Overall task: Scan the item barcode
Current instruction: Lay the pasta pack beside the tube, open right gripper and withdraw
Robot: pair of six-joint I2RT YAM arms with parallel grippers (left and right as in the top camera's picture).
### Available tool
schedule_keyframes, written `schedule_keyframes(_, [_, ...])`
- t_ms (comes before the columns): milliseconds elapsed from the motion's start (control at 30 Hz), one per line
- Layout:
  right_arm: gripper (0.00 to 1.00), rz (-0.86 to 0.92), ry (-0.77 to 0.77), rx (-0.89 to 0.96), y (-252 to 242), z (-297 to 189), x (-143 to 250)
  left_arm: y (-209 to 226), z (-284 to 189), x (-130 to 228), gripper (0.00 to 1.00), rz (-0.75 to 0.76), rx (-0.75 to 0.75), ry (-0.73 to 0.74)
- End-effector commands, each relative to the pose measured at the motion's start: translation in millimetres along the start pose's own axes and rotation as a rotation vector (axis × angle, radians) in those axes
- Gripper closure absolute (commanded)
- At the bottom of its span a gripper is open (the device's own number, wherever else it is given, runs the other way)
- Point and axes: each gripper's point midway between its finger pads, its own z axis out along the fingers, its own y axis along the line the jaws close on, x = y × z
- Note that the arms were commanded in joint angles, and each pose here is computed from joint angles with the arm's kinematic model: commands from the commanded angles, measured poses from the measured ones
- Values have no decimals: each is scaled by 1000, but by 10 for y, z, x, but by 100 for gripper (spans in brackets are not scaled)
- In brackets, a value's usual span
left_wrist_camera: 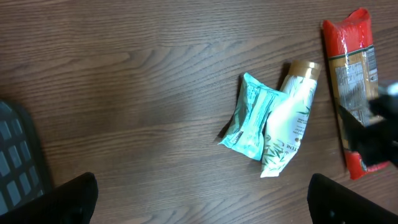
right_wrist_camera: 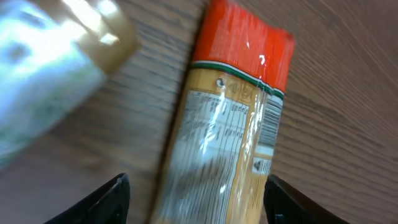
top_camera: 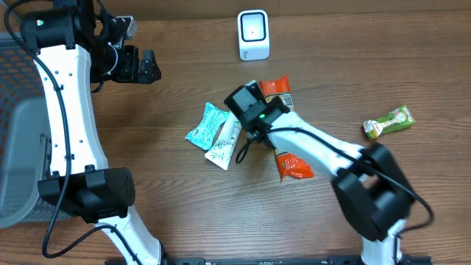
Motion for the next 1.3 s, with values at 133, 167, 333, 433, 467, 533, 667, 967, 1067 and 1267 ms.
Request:
schedule_keyframes(133, [34, 3, -19, 119, -86, 203, -50, -4, 24, -17, 0, 16, 12, 0])
schedule_keyframes(167, [34, 4, -20, 119, -78, 215, -50, -4, 24, -17, 1, 16, 12, 0])
schedule_keyframes(333, [35, -3, -5, 113, -14, 316, 13, -4, 24, -17, 0, 16, 11, 0])
schedule_keyframes(433, [36, -30, 35, 113, 65, 459, 136, -4, 24, -17, 0, 16, 12, 0])
schedule_keyframes(467, [36, -37, 46, 111, 87, 492, 169, -4, 24, -17, 0, 16, 12, 0])
schedule_keyframes(533, [39, -50, 67, 110, 119, 553, 233, -3, 24, -17, 0, 15, 12, 0])
schedule_keyframes(667, [53, -93, 126, 122, 162, 682, 410, -4, 24, -17, 0, 16, 11, 0])
schedule_keyframes(967, [96, -123, 188, 120, 147, 657, 564, -4, 24, -17, 0, 16, 11, 0])
schedule_keyframes(1067, [96, -71, 198, 112, 133, 580, 536, -4, 24, -17, 1, 16, 11, 0])
schedule_keyframes(1267, [96, 2, 169, -213, 347, 28, 155, -2, 24, -17, 1, 15, 11, 0])
